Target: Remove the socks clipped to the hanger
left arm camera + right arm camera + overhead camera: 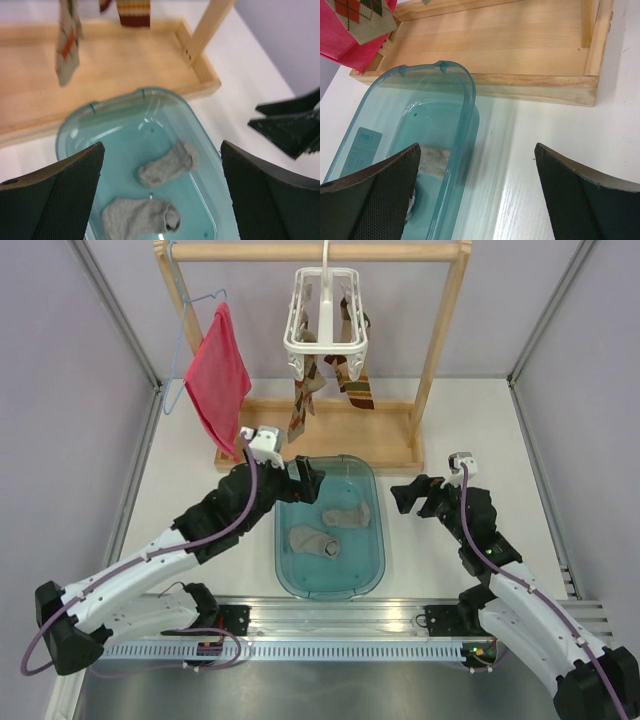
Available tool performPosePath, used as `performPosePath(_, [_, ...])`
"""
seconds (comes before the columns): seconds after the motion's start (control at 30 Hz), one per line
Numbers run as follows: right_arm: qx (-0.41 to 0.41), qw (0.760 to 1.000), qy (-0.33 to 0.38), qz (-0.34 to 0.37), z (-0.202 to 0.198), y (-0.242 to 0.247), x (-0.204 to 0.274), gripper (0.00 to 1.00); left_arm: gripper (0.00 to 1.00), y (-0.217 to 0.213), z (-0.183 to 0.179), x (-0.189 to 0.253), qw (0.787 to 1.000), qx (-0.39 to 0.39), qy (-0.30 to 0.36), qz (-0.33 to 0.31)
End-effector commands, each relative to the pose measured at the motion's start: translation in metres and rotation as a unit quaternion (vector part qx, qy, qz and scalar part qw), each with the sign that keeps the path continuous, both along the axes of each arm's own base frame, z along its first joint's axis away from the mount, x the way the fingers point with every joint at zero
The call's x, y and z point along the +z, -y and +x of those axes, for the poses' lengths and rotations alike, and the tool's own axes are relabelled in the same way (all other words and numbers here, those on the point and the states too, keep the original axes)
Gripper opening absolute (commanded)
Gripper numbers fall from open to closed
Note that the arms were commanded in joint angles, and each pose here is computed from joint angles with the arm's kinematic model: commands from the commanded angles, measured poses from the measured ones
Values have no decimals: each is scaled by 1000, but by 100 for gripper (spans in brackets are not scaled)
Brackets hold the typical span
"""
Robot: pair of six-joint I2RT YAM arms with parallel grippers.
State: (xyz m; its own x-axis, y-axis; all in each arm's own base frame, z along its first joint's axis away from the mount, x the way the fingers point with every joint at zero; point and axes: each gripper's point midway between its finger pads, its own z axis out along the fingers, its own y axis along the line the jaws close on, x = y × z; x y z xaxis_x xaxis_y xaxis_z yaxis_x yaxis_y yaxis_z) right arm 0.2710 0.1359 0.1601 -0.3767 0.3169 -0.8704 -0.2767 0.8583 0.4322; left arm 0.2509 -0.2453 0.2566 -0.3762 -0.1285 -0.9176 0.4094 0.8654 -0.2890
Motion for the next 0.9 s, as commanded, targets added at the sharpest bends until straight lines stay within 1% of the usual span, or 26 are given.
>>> performPosePath(0.0, [-6,1000,16,6,1,2,9,98,100,-29,20,55,993,41,99,-45])
performPosePath(0.03, [-5,1000,18,7,1,2,10,98,100,-34,23,67,990,46,119,-56])
performPosePath(0.07, [-5,1000,18,8,1,2,10,98,100,-36,25,71,990,43,123,-59])
performPosePath(0.1, [-4,1000,18,9,0,2,10,98,100,-45,32,75,988,56,129,-58])
performPosePath(0.17, [-2,1000,16,9,-1,1,9,98,100,-41,36,83,987,37,145,-63])
performPosePath(0.23, [-1,1000,16,9,-1,1,8,98,100,-47,46,90,985,38,157,-64])
performPosePath(0.27, [-1,1000,16,8,-1,1,8,98,100,-41,52,88,985,22,158,-63])
performPosePath(0.33, [0,1000,17,9,-2,1,8,98,100,-49,67,91,984,29,164,-60])
performPosePath(0.37, [1,1000,18,10,-2,1,9,98,100,-43,73,91,984,13,167,-62])
performPosePath(0.4, [3,1000,19,12,-3,0,10,98,100,-50,83,92,983,23,170,-61])
performPosePath(0.43, [4,1000,21,13,-3,0,11,98,100,-49,87,94,982,11,178,-62])
performPosePath(0.6, [5,1000,24,13,-5,0,11,98,100,-55,124,99,976,25,210,-50])
performPosePath(0.67, [5,1000,22,12,-4,0,9,98,100,-49,131,104,975,12,216,-53])
performPosePath(0.7, [6,1000,19,10,-4,0,8,98,100,-43,140,97,977,6,208,-51])
performPosePath(0.77, [5,1000,19,8,-3,0,7,98,100,-35,146,99,976,-9,210,-52])
performPosePath(0.87, [5,1000,15,6,-2,-1,2,98,100,-26,160,90,977,-17,209,-48])
